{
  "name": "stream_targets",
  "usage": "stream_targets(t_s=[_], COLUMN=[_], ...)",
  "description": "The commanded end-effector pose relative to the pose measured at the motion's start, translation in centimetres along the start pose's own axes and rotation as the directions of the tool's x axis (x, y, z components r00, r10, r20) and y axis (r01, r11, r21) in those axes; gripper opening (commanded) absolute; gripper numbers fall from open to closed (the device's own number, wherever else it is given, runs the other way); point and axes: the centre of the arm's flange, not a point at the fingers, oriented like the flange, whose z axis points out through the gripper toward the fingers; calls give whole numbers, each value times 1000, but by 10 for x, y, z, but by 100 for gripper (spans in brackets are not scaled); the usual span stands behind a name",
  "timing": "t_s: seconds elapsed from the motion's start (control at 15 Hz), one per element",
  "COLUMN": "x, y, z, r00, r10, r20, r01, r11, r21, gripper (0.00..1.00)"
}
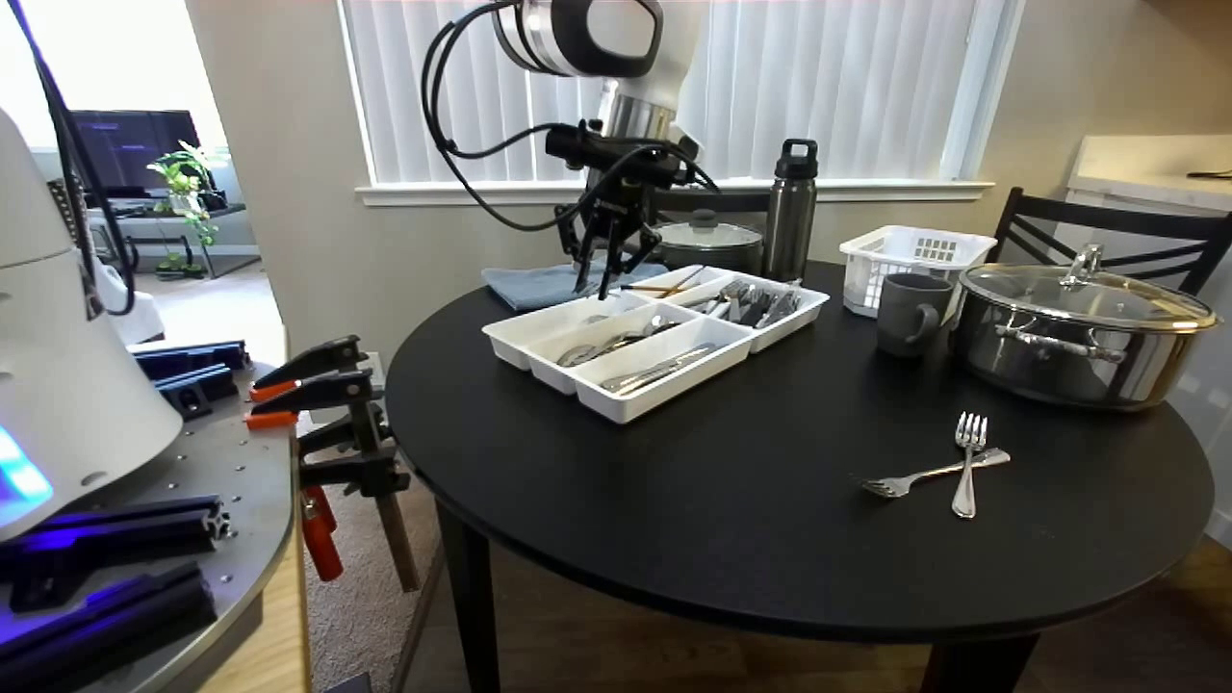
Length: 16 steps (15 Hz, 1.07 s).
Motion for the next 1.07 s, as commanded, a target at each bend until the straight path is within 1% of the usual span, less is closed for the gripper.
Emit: stream_targets(t_s=[0.0,0.13,0.33,0.47,0.53,0.6,0.73,0.93,1.0], x=[10,15,22,26,28,29,30,28,30], y=[-1,-1,2,4,4,3,-2,-12,-19], z=[6,8,9,8,8,8,5,-9,-13], r00=[996,978,930,893,881,875,878,883,890], r10=[83,207,366,450,472,482,477,468,456], r20=[27,37,33,33,35,39,30,-21,-31], r01=[-83,-206,-366,-450,-473,-484,-477,-459,-444], r11=[997,978,930,893,880,873,871,874,879], r21=[1,-14,-9,18,39,63,120,161,176], gripper=[7,7,7,7,7,7,7,7,7])
